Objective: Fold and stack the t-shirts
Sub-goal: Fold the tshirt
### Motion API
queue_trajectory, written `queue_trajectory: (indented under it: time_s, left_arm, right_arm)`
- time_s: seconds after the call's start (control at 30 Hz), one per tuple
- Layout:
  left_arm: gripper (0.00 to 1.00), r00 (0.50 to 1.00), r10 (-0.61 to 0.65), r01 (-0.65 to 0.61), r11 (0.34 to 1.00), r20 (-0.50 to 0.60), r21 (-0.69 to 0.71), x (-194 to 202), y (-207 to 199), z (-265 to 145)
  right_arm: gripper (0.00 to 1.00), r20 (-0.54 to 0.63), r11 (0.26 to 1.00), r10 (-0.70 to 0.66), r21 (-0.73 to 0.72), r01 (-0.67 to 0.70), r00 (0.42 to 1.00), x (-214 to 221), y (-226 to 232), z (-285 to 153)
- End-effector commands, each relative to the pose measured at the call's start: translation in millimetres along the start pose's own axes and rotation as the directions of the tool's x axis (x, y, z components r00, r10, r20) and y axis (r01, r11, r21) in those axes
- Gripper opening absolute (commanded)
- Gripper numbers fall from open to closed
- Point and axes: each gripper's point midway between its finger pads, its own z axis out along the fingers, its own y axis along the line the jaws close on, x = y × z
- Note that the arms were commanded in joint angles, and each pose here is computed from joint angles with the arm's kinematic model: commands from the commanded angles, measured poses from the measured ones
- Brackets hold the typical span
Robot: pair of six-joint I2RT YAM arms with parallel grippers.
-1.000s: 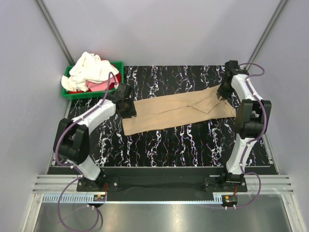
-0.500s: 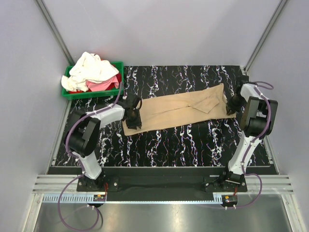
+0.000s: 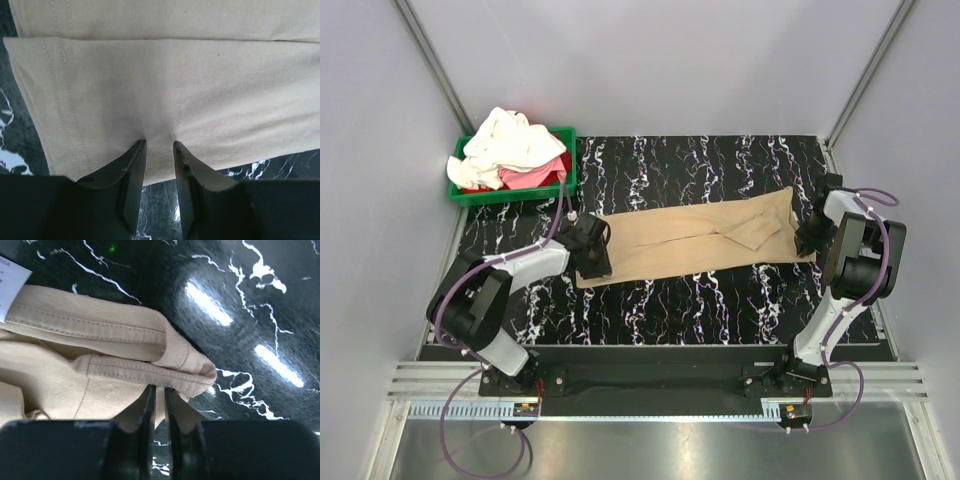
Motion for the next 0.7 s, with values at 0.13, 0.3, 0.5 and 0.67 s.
queue_trajectory:
  time_s: [0.13, 0.3, 0.5, 0.67]
  left_arm:
    - [0.39, 0.996, 0.085, -0.085, 0.996, -0.016, 0.013, -3.6, -3.7, -45.6]
    - [0.48, 0.986, 0.135, -0.152, 0.966, 0.094, 0.207, -42.0, -56.7, -93.4]
    - [0.49, 0.979, 0.181, -0.201, 0.916, 0.09, 0.347, -51.0, -90.8, -115.9]
    - [0.52, 0.973, 0.208, -0.232, 0.895, 0.103, 0.381, -60.1, -98.7, -128.8]
  right_arm:
    - [0.3, 0.094, 0.997, 0.009, -0.076, -0.001, 0.996, -20.4, 1.7, -45.7]
    - [0.36, 0.102, 0.968, 0.023, -0.25, 0.004, 0.995, -23.4, 28.3, -77.6]
    - [0.46, 0.041, 0.905, 0.017, -0.426, 0.002, 0.999, -0.3, 65.7, -70.5]
    - [0.55, 0.069, 0.865, 0.064, -0.502, -0.021, 0.996, -7.6, 84.5, -55.3]
